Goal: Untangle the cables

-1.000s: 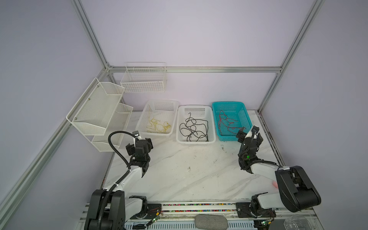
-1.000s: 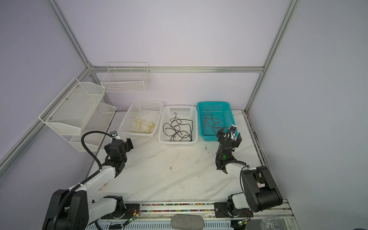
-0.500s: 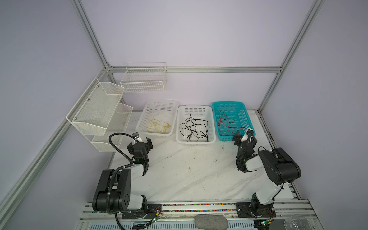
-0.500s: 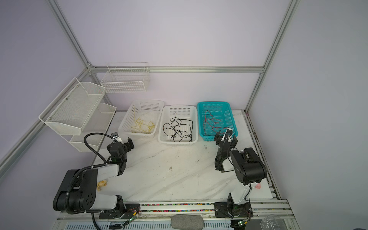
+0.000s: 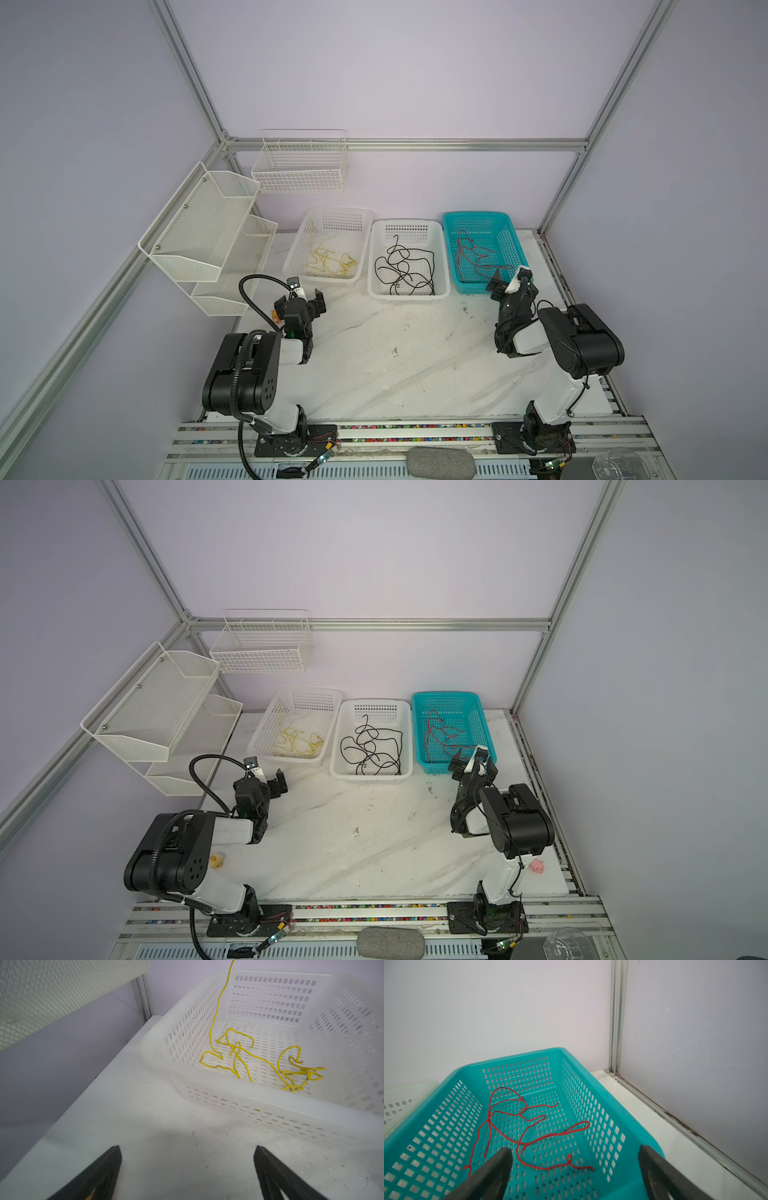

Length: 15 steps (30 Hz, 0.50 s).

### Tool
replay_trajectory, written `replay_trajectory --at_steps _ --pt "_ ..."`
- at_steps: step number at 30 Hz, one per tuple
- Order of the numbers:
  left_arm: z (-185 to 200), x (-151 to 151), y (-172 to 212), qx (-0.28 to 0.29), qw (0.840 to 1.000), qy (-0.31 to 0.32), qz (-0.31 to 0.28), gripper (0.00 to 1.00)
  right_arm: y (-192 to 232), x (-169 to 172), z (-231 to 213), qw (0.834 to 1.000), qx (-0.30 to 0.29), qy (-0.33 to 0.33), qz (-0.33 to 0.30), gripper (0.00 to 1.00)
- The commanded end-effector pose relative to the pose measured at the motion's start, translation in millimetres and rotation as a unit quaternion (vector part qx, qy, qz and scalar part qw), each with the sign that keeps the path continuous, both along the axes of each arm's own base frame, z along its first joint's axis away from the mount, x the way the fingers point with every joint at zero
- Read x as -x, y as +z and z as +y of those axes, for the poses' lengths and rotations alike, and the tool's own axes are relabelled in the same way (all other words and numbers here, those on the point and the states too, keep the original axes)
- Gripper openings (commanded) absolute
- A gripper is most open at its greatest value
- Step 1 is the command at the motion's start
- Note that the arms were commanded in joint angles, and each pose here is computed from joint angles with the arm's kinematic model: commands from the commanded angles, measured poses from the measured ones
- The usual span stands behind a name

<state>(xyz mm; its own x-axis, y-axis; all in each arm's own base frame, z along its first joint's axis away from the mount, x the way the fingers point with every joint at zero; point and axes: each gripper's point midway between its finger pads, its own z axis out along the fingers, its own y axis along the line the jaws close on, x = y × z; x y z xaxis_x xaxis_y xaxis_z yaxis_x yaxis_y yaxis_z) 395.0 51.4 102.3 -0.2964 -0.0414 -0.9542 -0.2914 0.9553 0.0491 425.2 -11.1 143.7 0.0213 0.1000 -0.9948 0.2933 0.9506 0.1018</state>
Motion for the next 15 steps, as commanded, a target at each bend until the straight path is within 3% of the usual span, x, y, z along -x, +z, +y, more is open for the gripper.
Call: replay_trajectory --at_steps 1,15 --pt "-1.4 -0.1 12.9 -0.019 0.999 0.000 -0.033 1.00 -4.7 -1.3 -1.2 1.000 0.004 0.000 0.011 0.97" --pt "-3.6 -0.5 14.1 -0.033 0.999 0.007 -0.033 1.00 -5.2 -1.3 -1.4 1.000 0.004 -0.001 0.011 0.97"
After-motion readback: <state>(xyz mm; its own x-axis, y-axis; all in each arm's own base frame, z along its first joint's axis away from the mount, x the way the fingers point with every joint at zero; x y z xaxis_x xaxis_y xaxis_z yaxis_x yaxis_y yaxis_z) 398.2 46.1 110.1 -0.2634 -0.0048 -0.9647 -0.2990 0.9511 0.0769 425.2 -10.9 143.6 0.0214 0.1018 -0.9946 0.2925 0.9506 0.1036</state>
